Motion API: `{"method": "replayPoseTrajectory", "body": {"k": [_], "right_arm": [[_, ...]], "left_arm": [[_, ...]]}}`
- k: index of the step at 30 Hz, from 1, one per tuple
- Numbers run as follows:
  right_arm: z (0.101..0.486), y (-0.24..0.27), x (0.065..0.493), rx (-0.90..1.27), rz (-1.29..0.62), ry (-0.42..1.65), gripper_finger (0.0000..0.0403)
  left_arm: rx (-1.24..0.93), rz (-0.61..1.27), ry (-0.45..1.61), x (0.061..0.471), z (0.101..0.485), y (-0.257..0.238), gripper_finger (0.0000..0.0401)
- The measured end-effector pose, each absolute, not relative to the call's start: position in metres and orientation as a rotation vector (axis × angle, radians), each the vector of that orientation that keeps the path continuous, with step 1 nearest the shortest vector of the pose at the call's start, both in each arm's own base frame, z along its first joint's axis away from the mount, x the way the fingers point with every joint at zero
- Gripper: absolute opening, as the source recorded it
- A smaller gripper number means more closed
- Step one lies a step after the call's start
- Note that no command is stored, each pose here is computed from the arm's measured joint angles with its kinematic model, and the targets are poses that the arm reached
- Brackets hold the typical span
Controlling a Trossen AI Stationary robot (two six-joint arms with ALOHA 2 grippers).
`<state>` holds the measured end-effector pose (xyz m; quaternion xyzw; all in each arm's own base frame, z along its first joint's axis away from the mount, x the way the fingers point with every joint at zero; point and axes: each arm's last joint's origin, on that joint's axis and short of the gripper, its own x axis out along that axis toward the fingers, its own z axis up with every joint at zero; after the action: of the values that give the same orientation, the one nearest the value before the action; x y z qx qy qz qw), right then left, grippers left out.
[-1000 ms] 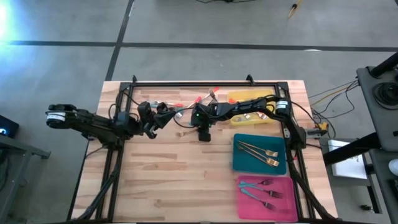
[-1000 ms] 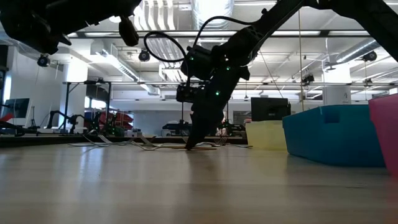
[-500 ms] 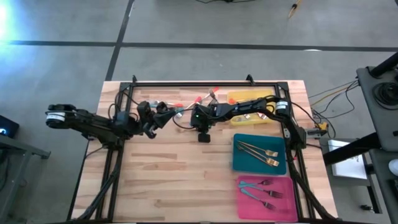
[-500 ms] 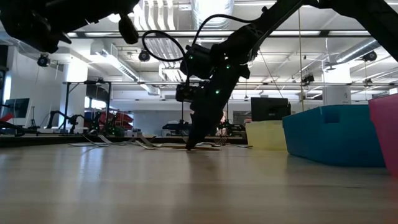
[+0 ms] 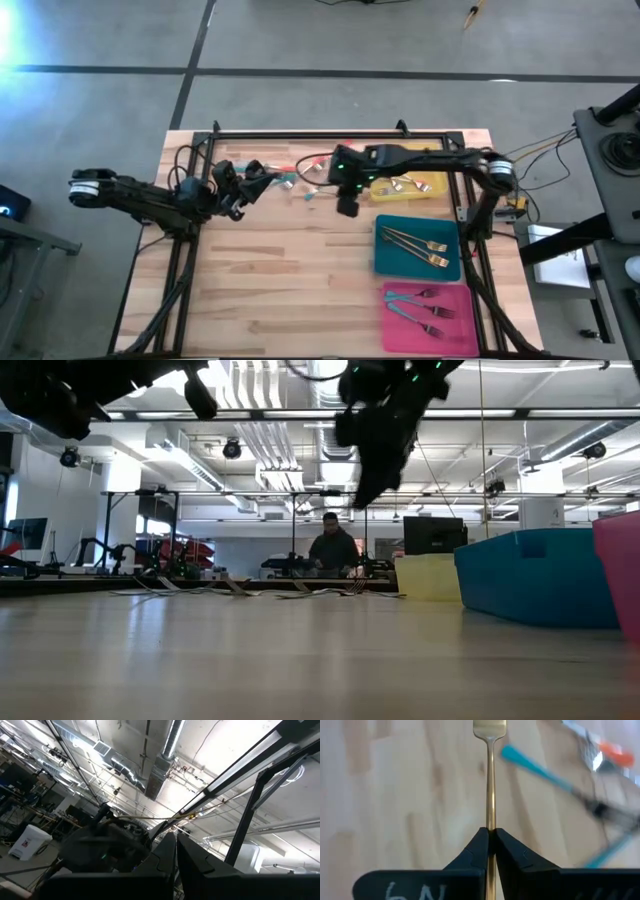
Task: Sort silverware by color (type)
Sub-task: Put the gold fork into the blue bin
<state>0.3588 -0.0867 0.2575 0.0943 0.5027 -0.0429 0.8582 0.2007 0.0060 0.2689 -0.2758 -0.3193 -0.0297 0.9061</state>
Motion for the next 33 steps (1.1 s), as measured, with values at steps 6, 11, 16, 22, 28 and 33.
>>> {"method": "replayPoseTrajectory", "body": {"k": [6,11,16,22,28,33], "right_arm": [[0.275,-0.070,0.316,0.335,-0.160,1.272,0.0012],[0.272,-0.041,0.289,0.389,-0.164,1.375,0.0012],[0.255,-0.006,0.269,0.430,-0.151,1.451,0.0012],[0.239,0.017,0.248,0.457,-0.178,1.479,0.0013],[0.241,0.024,0.225,0.512,-0.196,1.423,0.0013],[0.248,0.022,0.201,0.565,-0.213,1.364,0.0013]], "left_arm": [[-0.569,-0.063,-0.666,0.199,0.270,0.006,0.0000],[-0.569,-0.063,-0.667,0.199,0.270,0.006,0.0000],[-0.569,-0.063,-0.666,0.199,0.270,0.006,0.0000],[-0.569,-0.063,-0.666,0.199,0.270,0.006,0.0000],[-0.569,-0.061,-0.664,0.200,0.270,0.006,0.0000],[-0.569,-0.061,-0.663,0.200,0.270,0.006,0.0000]]}}
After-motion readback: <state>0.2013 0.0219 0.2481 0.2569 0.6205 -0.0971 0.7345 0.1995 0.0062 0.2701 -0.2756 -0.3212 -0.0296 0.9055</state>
